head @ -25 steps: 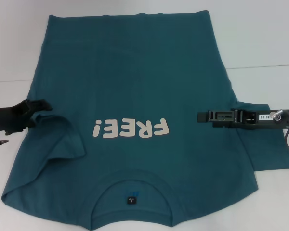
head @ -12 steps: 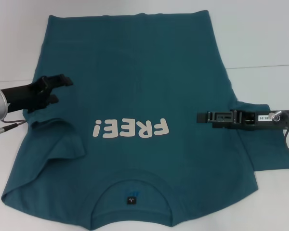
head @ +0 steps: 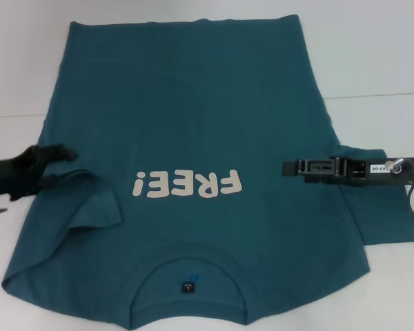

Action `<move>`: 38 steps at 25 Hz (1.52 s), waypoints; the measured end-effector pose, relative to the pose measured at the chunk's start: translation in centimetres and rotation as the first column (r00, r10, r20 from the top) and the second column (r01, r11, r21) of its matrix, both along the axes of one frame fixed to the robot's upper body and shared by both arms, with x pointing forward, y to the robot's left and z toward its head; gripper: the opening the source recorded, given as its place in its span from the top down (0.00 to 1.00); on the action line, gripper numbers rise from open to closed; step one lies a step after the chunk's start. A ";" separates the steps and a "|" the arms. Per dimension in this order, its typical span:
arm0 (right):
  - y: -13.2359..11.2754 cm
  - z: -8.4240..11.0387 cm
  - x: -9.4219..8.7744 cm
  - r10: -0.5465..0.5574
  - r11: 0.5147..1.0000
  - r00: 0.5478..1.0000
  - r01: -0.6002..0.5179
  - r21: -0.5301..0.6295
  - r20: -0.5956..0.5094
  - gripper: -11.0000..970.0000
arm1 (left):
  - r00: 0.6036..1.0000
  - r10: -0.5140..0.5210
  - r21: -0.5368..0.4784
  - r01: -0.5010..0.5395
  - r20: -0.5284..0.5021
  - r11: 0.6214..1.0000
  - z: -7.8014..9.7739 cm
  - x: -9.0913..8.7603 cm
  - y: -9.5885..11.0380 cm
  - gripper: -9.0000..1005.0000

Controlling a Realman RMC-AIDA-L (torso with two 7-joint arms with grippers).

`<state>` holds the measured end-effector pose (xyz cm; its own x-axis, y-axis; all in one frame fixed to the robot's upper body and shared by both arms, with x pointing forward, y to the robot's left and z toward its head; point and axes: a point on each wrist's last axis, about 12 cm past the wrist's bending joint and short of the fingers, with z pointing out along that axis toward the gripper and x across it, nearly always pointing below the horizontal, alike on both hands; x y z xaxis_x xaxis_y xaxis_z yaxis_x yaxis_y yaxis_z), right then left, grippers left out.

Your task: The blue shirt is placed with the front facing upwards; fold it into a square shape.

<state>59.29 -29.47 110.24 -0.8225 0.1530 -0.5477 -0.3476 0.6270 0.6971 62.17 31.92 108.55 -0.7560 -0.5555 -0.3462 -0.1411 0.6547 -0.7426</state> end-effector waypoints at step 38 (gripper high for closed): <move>-0.2 -0.3 0.1 -0.039 0.999 0.999 0.039 0.010 -0.036 0.06 | 0.997 0.047 0.127 -0.054 0.057 0.991 -0.4 2.5 -2.8 0.24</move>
<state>59.35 -29.69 109.91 -0.8348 0.1909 -0.5164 -0.2979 0.6322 0.7153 64.64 29.13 108.11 -0.7068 -0.5408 -0.4560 -0.1384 0.7379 -0.6605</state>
